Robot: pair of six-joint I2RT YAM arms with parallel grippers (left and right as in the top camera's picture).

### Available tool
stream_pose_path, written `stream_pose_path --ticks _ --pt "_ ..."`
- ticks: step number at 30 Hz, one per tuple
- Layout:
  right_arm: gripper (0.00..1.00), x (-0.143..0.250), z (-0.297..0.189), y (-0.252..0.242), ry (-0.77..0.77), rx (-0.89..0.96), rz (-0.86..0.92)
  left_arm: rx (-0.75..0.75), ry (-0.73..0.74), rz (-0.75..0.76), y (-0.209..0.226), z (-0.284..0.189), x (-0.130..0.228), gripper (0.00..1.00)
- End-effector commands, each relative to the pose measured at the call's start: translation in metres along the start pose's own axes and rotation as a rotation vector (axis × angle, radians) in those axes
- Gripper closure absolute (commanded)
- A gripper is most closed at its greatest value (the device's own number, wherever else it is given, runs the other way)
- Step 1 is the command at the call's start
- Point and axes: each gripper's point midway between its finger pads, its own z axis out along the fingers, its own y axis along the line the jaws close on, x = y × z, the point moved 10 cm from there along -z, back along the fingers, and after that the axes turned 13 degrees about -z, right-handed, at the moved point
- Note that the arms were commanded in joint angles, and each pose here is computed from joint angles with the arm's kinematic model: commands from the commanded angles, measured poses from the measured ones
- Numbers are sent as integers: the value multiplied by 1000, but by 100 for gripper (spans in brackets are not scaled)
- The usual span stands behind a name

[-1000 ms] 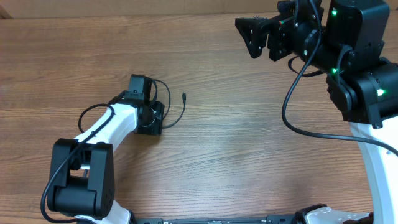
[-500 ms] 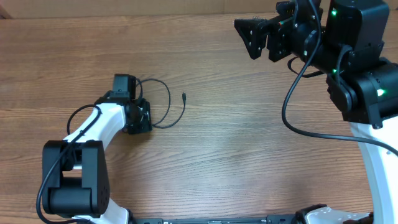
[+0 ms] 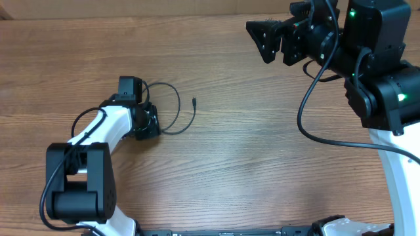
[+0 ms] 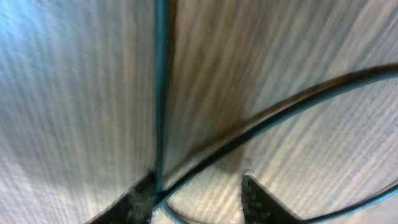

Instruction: Untangle cables

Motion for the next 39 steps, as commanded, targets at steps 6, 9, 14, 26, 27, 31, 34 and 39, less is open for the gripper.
stream_pose_path --ticks 6,9,14,26,27,31,34,39 --pt "0 -1 2 -1 0 -5 0 129 202 255 -24 33 16 96" --pt "0 2 8 -3 11 -6 4 211 296 374 -43 20 33 96" --pt "0 5 16 -10 37 56 8 323 476 640 -77 -21 75 96" --pt "0 22 29 -9 139 0 -6 405 569 1096 -104 -133 135 96" --pt "0 26 32 -6 152 -58 -39 401 570 1114 -102 -136 137 96" --pt "0 47 44 8 199 -328 -247 392 587 1203 -94 -143 145 96" --pt "0 66 55 10 238 -426 -349 382 579 1271 -90 -146 145 96" --pt "0 94 77 8 310 -502 -404 326 580 1346 -80 -146 140 96"
